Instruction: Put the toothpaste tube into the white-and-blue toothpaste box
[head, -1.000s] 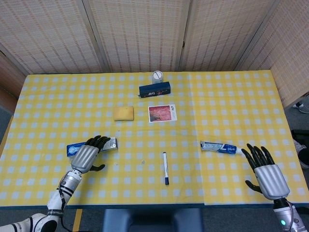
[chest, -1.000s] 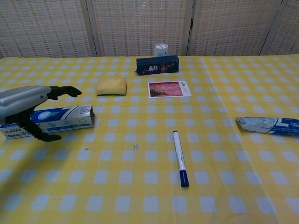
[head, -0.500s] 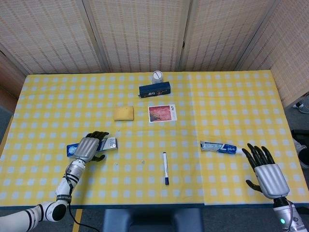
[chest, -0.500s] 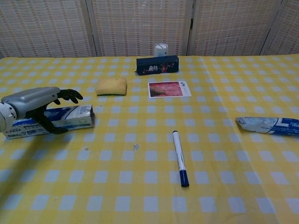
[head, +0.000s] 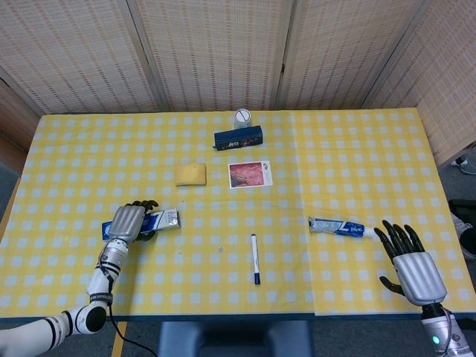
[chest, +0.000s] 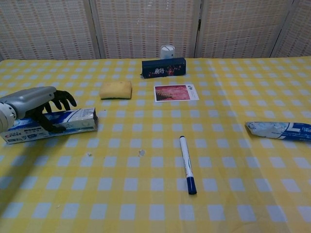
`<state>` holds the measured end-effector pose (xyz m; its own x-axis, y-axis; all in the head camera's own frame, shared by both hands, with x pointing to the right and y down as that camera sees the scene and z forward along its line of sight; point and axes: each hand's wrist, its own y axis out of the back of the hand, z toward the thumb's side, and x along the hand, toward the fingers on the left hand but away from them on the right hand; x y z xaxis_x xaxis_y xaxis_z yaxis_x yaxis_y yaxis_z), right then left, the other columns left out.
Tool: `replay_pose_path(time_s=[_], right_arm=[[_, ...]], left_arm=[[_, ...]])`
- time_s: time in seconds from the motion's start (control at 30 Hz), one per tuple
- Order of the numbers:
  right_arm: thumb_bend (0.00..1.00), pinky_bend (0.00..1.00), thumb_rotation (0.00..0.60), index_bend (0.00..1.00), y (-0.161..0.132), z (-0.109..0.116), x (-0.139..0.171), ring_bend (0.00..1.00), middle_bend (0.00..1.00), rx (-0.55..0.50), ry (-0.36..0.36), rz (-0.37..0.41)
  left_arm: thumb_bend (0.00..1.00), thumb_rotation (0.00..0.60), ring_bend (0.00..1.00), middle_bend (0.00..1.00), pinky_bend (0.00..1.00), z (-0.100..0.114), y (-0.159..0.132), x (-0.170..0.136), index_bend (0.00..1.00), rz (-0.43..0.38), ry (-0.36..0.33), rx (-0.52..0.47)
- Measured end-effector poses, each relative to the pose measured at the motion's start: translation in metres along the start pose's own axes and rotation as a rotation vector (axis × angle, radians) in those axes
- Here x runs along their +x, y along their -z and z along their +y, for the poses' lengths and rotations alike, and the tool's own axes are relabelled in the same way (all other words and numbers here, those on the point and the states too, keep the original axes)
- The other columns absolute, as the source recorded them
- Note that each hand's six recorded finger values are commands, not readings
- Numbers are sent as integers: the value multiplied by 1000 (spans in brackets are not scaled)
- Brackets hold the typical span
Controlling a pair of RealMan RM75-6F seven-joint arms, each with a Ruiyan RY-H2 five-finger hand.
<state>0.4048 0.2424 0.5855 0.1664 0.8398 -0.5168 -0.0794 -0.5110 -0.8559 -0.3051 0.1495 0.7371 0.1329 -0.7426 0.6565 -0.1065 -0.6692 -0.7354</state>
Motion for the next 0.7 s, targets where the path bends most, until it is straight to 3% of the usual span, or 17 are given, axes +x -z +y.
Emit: replay_pose_path(time_s=[0.57, 0.7], right_arm=[[198, 0, 600, 0, 0, 2, 7, 0, 0, 1, 8, 9], [197, 0, 600, 0, 3, 5, 9, 0, 0, -5, 22, 3]], left_arm=[[293, 600, 308, 360, 379, -6, 5, -1, 313, 13, 34, -18], [295, 600, 356, 413, 425, -9, 3, 1, 368, 4, 38, -9]])
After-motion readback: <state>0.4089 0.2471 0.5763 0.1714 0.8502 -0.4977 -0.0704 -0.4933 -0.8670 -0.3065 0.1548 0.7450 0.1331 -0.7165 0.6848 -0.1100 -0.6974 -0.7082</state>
